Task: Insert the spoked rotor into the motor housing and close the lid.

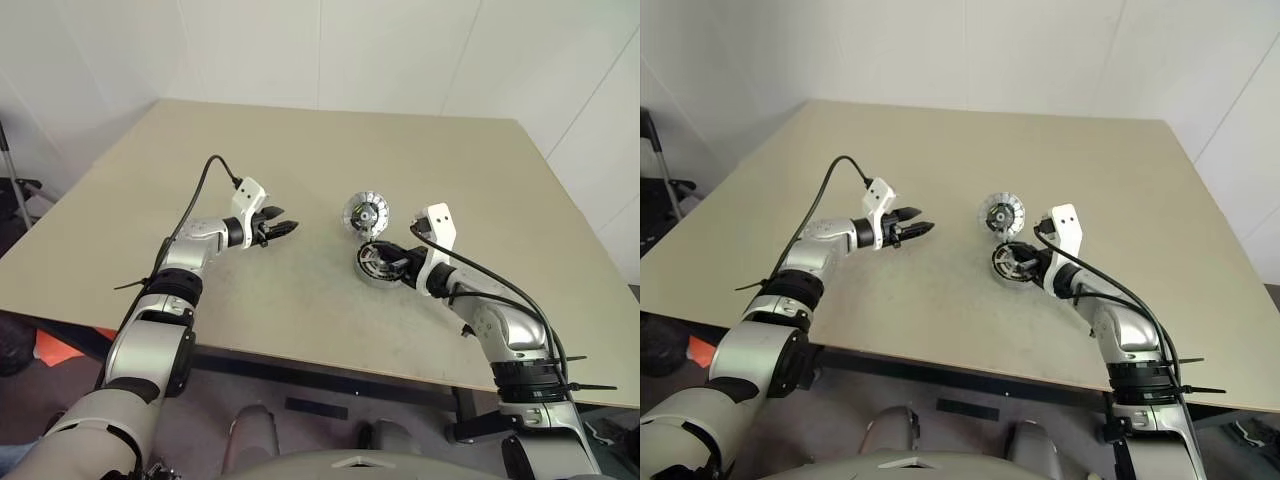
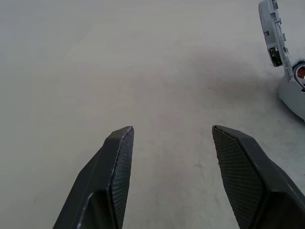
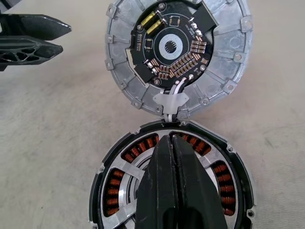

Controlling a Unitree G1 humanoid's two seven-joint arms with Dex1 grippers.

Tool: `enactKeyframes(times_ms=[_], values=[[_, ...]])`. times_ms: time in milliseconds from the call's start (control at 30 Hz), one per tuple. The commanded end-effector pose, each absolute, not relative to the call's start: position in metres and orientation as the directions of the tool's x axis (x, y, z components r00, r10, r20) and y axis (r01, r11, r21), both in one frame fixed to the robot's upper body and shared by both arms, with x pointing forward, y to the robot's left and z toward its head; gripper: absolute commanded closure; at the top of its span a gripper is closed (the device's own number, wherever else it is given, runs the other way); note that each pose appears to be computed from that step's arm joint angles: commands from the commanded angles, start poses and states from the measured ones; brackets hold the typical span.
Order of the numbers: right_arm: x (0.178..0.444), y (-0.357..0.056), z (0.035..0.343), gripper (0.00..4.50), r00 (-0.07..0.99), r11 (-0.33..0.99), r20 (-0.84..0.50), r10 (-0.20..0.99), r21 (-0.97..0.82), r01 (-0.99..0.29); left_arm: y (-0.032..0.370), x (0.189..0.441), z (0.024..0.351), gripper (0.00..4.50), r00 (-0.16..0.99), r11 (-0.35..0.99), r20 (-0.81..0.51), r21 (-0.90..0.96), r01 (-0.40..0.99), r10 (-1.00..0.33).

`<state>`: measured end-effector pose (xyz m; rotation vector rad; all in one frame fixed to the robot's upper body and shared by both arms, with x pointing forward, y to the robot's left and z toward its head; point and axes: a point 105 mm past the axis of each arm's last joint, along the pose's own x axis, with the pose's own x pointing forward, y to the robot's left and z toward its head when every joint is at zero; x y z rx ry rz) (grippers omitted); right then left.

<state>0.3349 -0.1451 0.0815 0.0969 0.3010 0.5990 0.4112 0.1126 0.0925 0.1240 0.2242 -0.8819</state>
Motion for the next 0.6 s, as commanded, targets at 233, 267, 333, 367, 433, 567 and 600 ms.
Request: enactKeyframes(times_ms=[233, 267, 333, 367, 433, 567, 600], values=[[0.312, -0.128, 0.155, 4.49, 0.523, 0.457, -0.331, 0.785, -0.261, -0.851, 0.109, 0.417, 0.113, 1.73, 0.620, 0.621, -0.195, 0.064, 0.781, -0.760], [0.302, -0.130, 0.146, 4.31, 0.449, 0.341, -0.434, 0.781, -0.307, -0.889, 0.107, 0.417, 0.114, 1.73, 0.618, 0.619, -0.193, 0.064, 0.783, -0.762], [0.294, -0.138, 0.137, 3.90, 0.350, 0.146, -0.594, 0.725, -0.364, -0.920, 0.104, 0.416, 0.115, 1.73, 0.613, 0.614, -0.183, 0.062, 0.787, -0.768], [0.298, -0.140, 0.137, 3.61, 0.345, 0.097, -0.627, 0.699, -0.395, -0.914, 0.103, 0.415, 0.114, 1.73, 0.612, 0.612, -0.181, 0.059, 0.788, -0.770], [0.303, -0.140, 0.138, 2.95, 0.347, 0.050, -0.649, 0.677, -0.430, -0.901, 0.102, 0.414, 0.112, 1.73, 0.610, 0.611, -0.179, 0.057, 0.790, -0.772], [0.304, -0.135, 0.125, 2.63, 0.269, -0.071, -0.700, 0.662, -0.416, -0.907, 0.102, 0.408, 0.104, 1.73, 0.611, 0.614, -0.182, 0.042, 0.788, -0.771], [0.305, -0.134, 0.124, 2.63, 0.261, -0.083, -0.705, 0.659, -0.414, -0.906, 0.102, 0.407, 0.103, 1.73, 0.612, 0.616, -0.183, 0.040, 0.787, -0.769]])
